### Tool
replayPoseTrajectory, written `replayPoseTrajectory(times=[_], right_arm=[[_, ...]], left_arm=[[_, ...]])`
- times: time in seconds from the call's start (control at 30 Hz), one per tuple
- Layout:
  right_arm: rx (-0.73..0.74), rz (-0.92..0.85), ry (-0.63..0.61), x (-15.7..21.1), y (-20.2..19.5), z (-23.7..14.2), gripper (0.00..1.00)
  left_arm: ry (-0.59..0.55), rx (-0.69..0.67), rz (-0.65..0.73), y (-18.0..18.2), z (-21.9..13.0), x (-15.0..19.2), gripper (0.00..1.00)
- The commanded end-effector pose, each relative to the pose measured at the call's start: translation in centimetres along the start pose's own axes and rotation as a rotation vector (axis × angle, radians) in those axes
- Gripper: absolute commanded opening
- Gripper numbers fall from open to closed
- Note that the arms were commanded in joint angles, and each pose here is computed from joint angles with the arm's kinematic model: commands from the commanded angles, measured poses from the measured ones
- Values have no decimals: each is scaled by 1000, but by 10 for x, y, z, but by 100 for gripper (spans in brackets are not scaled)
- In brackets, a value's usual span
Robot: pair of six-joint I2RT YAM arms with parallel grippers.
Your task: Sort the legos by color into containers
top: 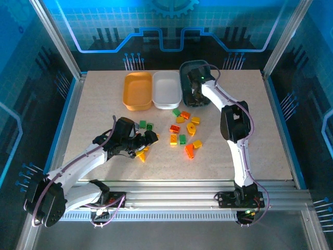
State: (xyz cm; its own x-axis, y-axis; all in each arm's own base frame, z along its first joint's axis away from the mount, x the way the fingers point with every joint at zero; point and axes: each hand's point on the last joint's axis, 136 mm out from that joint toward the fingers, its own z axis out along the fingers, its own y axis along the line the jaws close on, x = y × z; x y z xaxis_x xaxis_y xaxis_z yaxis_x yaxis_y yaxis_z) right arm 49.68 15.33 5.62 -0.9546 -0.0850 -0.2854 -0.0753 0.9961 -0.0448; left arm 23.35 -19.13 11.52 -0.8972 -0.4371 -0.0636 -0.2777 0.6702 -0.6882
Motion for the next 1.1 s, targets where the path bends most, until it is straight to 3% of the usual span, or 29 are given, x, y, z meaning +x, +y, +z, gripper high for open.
replayPoseTrajectory(times=[0.0,0.17,0.4,0.57,0.7,1.07], right_arm=[[5,-15,-92,-15,-8,-41,64],[-29,-22,-171,-42,-2,-72,65],[-33,-23,-160,-48,6,-72,64],[50,77,-234,-47,-36,-88,67],[29,188,-179,-37,-82,-69,68],[-23,191,-72,-31,-92,-14,67]], left_arm=[[0,-7,-1,-2,-1,1,99],[-1,-5,18,-8,-2,-1,99],[-10,-8,18,-8,-5,-1,99],[-16,-26,23,0,-7,1,99],[-22,-50,53,0,-12,0,99],[-6,-53,46,1,-10,2,99]])
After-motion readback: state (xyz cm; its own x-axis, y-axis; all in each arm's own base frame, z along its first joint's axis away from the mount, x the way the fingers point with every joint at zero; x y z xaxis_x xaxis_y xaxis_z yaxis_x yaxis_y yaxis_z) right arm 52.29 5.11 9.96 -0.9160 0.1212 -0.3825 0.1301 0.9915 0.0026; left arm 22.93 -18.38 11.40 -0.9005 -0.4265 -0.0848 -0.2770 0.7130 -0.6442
